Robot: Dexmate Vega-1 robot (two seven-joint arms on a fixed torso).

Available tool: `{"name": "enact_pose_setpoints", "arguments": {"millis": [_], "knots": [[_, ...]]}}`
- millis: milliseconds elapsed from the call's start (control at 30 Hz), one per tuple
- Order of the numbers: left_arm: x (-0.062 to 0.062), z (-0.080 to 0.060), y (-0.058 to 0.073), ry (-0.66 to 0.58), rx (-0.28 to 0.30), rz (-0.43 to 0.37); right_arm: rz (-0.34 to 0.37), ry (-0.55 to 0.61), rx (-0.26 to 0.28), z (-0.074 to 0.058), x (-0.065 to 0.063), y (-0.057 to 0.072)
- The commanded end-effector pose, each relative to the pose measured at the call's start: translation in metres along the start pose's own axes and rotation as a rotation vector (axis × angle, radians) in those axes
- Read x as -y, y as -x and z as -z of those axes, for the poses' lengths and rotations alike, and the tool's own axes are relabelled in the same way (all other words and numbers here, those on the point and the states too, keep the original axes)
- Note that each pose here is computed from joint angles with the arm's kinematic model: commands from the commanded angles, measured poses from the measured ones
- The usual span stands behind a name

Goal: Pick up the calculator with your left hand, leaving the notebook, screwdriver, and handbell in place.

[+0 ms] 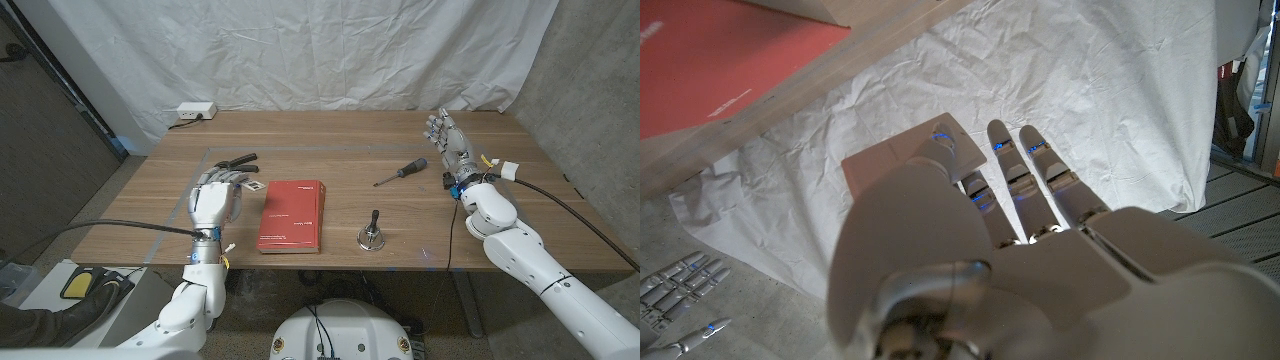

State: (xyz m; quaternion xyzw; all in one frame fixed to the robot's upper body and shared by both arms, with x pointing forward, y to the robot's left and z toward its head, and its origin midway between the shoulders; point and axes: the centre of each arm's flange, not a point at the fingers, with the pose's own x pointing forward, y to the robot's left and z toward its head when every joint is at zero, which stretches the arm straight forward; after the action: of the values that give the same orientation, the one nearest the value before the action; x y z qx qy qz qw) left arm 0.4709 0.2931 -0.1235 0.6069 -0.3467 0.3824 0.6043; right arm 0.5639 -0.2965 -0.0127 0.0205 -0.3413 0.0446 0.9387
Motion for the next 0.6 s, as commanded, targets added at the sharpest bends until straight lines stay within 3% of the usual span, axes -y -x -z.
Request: {"name": "enact_pose_setpoints", "arguments": {"millis": [33, 600], "knots": [[-0.02, -0.003, -0.015, -0.01, 0.012, -0.016, 0.006, -0.004, 0.01, -0.004, 0.005, 0.005], [-0.049, -0.001, -0.031, -0.023, 0.032, -0.058, 0.01, 0.001, 0.02, -0.009, 0.006, 0.011]]}}
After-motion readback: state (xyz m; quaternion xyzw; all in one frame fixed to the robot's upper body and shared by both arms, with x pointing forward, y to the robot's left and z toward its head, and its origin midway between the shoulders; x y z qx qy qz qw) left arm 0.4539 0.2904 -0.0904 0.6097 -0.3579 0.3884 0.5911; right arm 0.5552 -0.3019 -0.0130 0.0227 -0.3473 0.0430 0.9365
